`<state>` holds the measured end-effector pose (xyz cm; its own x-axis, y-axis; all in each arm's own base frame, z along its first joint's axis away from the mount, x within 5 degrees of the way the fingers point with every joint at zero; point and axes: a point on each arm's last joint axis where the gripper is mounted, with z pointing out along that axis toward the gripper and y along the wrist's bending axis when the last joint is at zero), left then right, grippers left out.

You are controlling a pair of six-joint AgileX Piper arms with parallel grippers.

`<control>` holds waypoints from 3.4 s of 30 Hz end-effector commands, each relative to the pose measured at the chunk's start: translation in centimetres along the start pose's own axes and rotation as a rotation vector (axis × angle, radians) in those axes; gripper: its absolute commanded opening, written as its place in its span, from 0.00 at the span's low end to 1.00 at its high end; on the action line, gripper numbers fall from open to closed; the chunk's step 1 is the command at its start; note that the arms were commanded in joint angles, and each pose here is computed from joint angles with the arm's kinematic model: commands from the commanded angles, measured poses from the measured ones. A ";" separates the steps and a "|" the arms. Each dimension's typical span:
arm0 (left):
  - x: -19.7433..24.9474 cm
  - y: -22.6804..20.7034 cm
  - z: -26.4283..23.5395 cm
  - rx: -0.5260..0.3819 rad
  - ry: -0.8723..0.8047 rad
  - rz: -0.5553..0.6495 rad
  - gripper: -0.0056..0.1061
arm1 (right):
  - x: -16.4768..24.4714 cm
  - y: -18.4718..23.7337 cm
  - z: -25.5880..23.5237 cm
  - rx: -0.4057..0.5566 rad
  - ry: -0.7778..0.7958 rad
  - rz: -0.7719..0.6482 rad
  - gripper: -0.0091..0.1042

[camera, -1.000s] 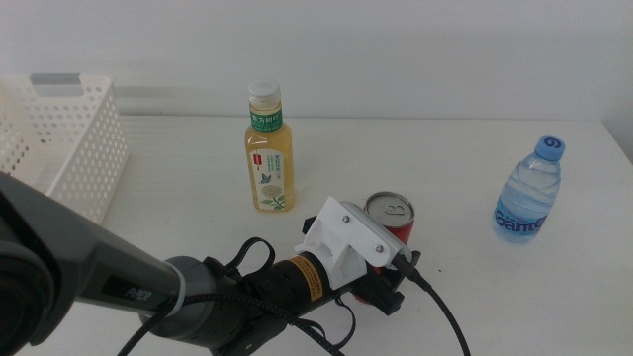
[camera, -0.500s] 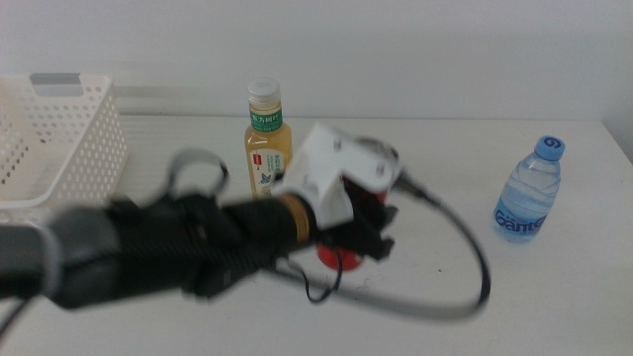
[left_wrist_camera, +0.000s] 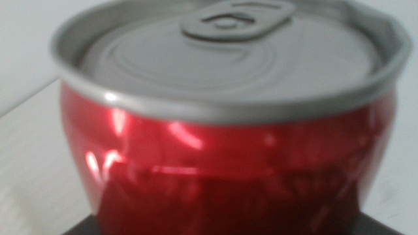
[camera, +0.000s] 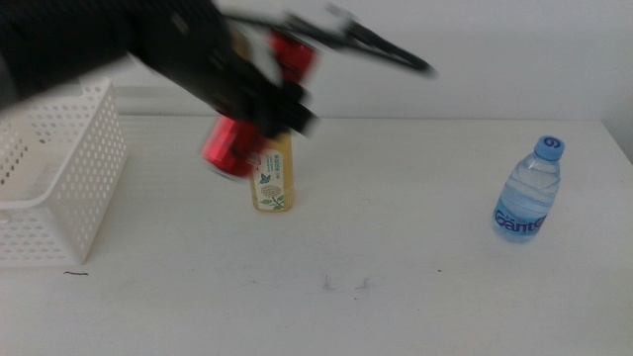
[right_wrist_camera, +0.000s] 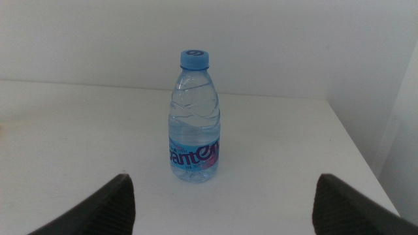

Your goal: Use arms to grab the bottles and put them into the dustbin to the left of the table.

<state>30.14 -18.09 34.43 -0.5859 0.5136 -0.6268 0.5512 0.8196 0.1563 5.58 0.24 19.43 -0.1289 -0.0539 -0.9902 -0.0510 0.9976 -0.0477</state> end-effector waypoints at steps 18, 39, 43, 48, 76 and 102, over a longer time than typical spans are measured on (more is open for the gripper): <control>10.2 27.2 2.5 -0.113 0.321 -0.542 0.03 | 0.0 -0.1 0.0 0.010 -0.007 -0.014 0.78; 15.0 29.4 8.7 -0.119 0.543 -0.552 0.89 | 0.0 -0.1 0.0 0.010 -0.007 -0.014 0.78; 12.0 29.0 4.5 -0.128 0.429 -0.551 0.89 | 0.0 -0.1 0.0 0.010 -0.007 -0.014 0.78; 7.2 23.2 -3.1 -0.055 0.205 -0.520 0.89 | 0.0 -0.1 0.0 0.010 -0.007 -0.014 0.78; 16.2 -0.4 8.6 -0.100 -0.726 -0.205 0.89 | 0.0 -0.1 0.0 0.010 -0.007 -0.014 0.78; 11.9 0.3 17.7 -0.073 -0.603 -0.353 0.89 | 0.0 -0.1 0.0 0.010 -0.007 -0.014 0.78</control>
<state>33.71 -16.06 13.89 -0.2667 0.0047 -0.9638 0.3381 0.9369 -0.0890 5.58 0.24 19.43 -0.1289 -0.0539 -0.9902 -0.0510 0.9976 -0.0477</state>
